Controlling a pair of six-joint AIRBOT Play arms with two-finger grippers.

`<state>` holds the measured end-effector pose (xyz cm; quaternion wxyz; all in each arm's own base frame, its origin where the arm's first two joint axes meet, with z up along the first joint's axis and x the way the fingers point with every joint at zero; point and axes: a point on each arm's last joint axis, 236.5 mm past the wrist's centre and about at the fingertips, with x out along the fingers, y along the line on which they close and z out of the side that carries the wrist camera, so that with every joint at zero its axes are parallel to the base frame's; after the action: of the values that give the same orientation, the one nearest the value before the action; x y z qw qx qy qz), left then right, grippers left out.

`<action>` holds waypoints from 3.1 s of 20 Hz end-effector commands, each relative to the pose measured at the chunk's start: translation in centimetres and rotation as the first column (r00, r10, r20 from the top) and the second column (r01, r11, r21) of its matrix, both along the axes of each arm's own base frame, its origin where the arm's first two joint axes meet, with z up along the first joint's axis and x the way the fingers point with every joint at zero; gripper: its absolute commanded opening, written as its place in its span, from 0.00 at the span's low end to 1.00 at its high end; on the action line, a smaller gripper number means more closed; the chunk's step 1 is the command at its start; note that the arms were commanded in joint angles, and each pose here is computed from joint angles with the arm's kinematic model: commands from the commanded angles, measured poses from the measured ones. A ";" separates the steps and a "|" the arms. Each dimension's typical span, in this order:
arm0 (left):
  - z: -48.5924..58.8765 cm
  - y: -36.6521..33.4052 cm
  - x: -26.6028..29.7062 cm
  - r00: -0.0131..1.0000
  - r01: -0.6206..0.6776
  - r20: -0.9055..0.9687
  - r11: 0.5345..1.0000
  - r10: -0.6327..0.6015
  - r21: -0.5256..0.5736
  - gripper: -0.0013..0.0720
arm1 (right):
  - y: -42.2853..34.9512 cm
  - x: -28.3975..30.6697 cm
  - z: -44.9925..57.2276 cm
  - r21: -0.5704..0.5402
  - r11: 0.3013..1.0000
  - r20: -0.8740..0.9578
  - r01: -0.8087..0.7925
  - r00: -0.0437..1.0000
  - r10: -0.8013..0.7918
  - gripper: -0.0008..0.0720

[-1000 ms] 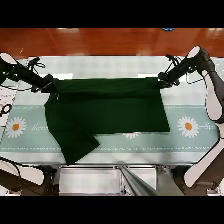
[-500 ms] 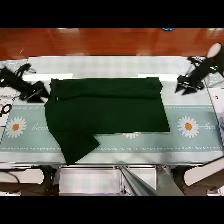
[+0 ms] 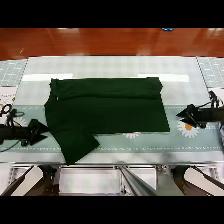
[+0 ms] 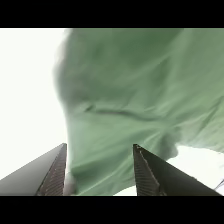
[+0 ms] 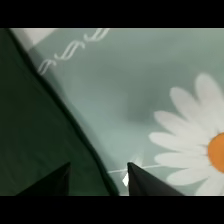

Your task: Fold the shirts.

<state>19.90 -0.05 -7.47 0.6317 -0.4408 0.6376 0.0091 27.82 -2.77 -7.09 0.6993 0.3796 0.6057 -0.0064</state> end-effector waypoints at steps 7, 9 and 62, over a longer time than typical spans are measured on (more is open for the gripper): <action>-3.6 -3.2 -2.4 0.996 0.030 -0.082 0.999 -0.033 -0.043 0.71 | 2.2 -0.3 0.0 0.091 0.995 0.094 0.035 0.995 -0.043 0.58; -4.6 -3.5 -2.1 0.994 0.057 -0.091 0.998 -0.059 -0.025 0.71 | 2.4 0.0 0.3 0.109 0.993 0.098 0.052 0.993 -0.063 0.58; 2.1 -1.5 30.7 0.904 0.177 0.366 0.972 -0.223 0.155 0.04 | 6.9 22.5 0.5 -0.073 0.972 0.266 -0.223 0.935 0.234 0.04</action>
<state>49.25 -1.27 -4.34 0.7659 -0.3274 0.5434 -0.1050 48.74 4.12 -6.02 0.7705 0.2844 0.5573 0.1221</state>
